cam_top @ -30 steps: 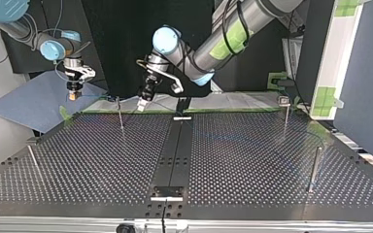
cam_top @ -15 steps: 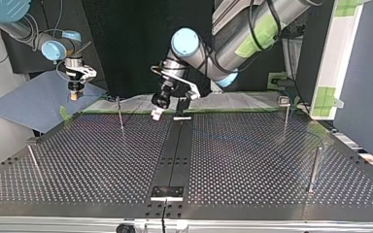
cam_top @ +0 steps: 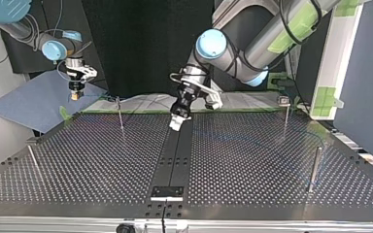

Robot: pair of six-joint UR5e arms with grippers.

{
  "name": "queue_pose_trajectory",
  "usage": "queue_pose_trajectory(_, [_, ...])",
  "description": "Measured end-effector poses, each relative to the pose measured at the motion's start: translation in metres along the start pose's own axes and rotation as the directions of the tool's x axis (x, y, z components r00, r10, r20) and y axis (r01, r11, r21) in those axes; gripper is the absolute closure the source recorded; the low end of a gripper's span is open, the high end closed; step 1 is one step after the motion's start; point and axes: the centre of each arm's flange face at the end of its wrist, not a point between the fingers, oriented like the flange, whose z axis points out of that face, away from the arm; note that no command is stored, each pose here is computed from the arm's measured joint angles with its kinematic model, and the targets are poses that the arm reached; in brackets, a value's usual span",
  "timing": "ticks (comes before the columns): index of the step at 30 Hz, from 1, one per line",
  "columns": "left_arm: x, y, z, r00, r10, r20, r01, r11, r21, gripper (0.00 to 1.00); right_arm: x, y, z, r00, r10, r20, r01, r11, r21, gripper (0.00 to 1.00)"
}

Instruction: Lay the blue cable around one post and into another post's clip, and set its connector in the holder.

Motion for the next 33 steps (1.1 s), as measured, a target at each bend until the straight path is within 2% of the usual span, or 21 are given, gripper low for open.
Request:
queue_pose_trajectory(3, [-0.010, 0.014, -0.002, 0.9996, 0.025, 0.016, -0.024, 0.9995, -0.021, 0.00, -0.001, -0.001, 0.000, 1.0000, 0.000, 0.001, 0.000, 1.0000, 0.001, 1.00])
queue_pose_trajectory(8, [-0.021, 0.026, -0.015, 0.9988, 0.048, 0.002, -0.048, 0.9971, -0.058, 0.00, -0.001, -0.002, 0.000, 1.0000, -0.001, 0.000, 0.001, 1.0000, 0.004, 1.00])
queue_pose_trajectory(10, [-0.021, 0.027, -0.021, 0.9986, 0.051, -0.014, -0.052, 0.9966, -0.064, 0.00, -0.001, -0.003, 0.000, 1.0000, -0.001, -0.001, 0.001, 1.0000, 0.005, 1.00])
queue_pose_trajectory(13, [-0.015, 0.029, -0.036, 0.9964, 0.058, -0.061, -0.062, 0.9956, -0.069, 0.00, -0.001, -0.005, 0.000, 1.0000, -0.001, -0.001, 0.001, 1.0000, 0.008, 1.00])
queue_pose_trajectory(17, [-0.004, 0.031, -0.057, 0.9897, 0.071, -0.124, -0.080, 0.9943, -0.071, 0.00, -0.002, -0.006, 0.000, 1.0000, -0.002, -0.001, 0.002, 1.0000, 0.010, 1.00])
queue_pose_trajectory(23, [0.009, 0.033, -0.085, 0.9788, 0.075, -0.190, -0.091, 0.9931, -0.074, 0.00, -0.002, -0.006, 0.000, 1.0000, -0.001, -0.001, 0.001, 0.9999, 0.010, 1.00])
queue_pose_trajectory(28, [0.017, 0.034, -0.105, 0.9715, 0.081, -0.223, -0.100, 0.9920, -0.077, 0.00, -0.002, -0.006, 0.000, 1.0000, 0.001, -0.001, -0.001, 0.9999, 0.010, 1.00])
queue_pose_trajectory(33, [0.022, 0.034, -0.124, 0.9700, 0.080, -0.230, -0.105, 0.9898, -0.097, 0.00, -0.002, -0.007, 0.000, 1.0000, 0.001, 0.001, -0.001, 0.9999, 0.011, 1.00])
